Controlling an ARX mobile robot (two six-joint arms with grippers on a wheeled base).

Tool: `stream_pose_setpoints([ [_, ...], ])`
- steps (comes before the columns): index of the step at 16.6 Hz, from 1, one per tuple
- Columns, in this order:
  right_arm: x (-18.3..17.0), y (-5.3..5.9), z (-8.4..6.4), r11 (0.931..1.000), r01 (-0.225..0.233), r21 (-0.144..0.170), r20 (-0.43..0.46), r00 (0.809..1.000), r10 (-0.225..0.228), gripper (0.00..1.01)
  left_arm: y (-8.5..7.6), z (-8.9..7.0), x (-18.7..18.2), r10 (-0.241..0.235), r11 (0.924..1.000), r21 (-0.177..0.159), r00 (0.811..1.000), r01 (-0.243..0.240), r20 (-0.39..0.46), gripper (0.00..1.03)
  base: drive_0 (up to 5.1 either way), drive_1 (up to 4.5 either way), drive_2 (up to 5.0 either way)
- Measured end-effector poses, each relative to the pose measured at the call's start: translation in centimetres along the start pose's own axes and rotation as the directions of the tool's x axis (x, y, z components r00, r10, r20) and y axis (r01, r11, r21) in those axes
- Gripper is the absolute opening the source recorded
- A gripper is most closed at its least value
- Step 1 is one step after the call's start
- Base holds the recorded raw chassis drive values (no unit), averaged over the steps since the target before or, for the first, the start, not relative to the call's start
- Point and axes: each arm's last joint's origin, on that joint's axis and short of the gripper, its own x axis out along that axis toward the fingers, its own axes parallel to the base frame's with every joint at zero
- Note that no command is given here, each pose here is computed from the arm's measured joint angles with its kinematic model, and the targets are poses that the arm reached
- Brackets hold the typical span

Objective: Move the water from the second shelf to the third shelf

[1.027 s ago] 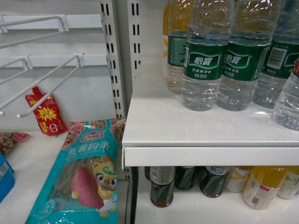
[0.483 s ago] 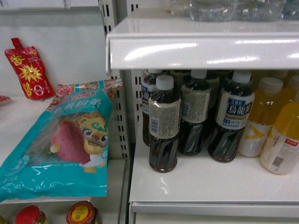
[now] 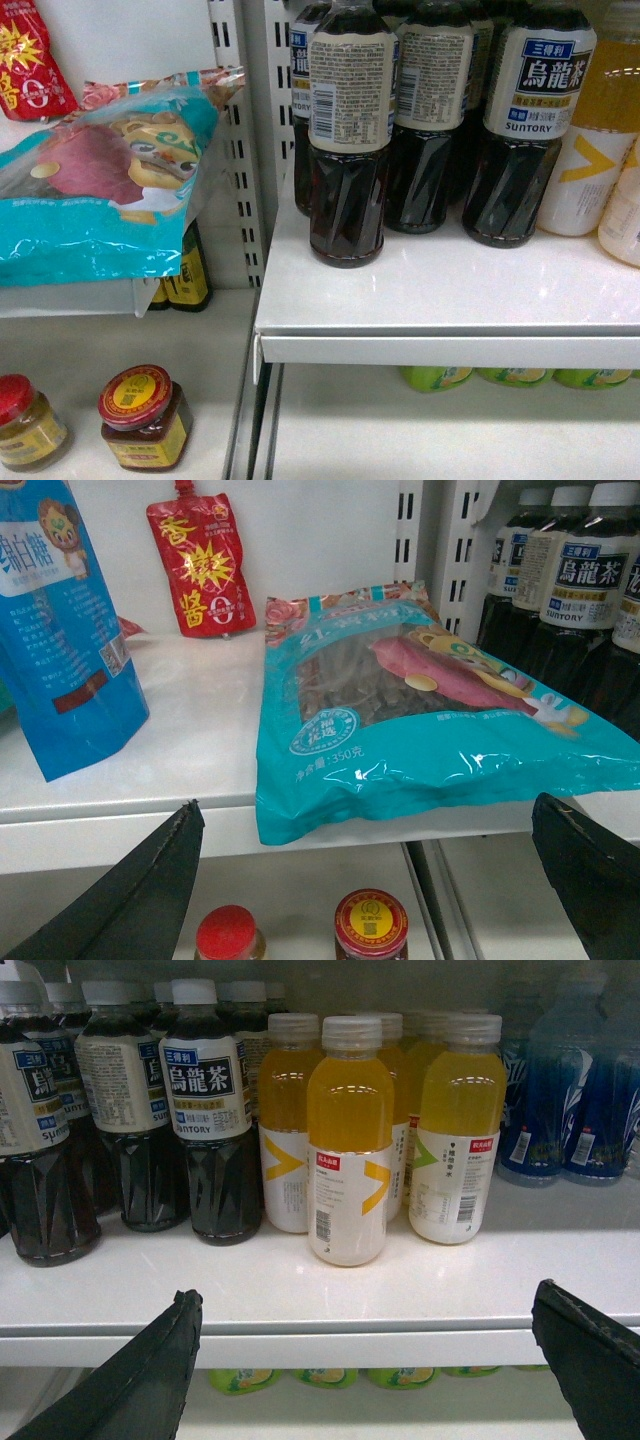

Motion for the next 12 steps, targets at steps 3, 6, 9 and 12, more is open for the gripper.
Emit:
stream_pose_setpoints([
  [3,0.0,0.0,0.0,1.0,0.0,0.0,0.0,1.0,0.0,0.98,0.0,0.0,0.0,0.0,1.0,0.0,1.0,0.0,0.0,0.98,0.0,0.0,0.0],
  [6,0.0,0.0,0.0,1.0,0.0,0.0,0.0,1.0,0.0,0.98,0.0,0.0,0.0,0.0,1.0,0.0,1.0,0.0,0.0,0.98,0.0,0.0,0.0],
  [9,0.0,0.0,0.0,1.0,0.0,0.0,0.0,1.0,0.0,0.98,0.0,0.0,0.0,0.0,1.0,0.0,1.0,0.0,0.0,0.98,0.0,0.0,0.0],
  [12,0.0,0.0,0.0,1.0,0.0,0.0,0.0,1.0,0.0,0.98,0.0,0.0,0.0,0.0,1.0,0.0,1.0,0.0,0.0,0.98,0.0,0.0,0.0],
])
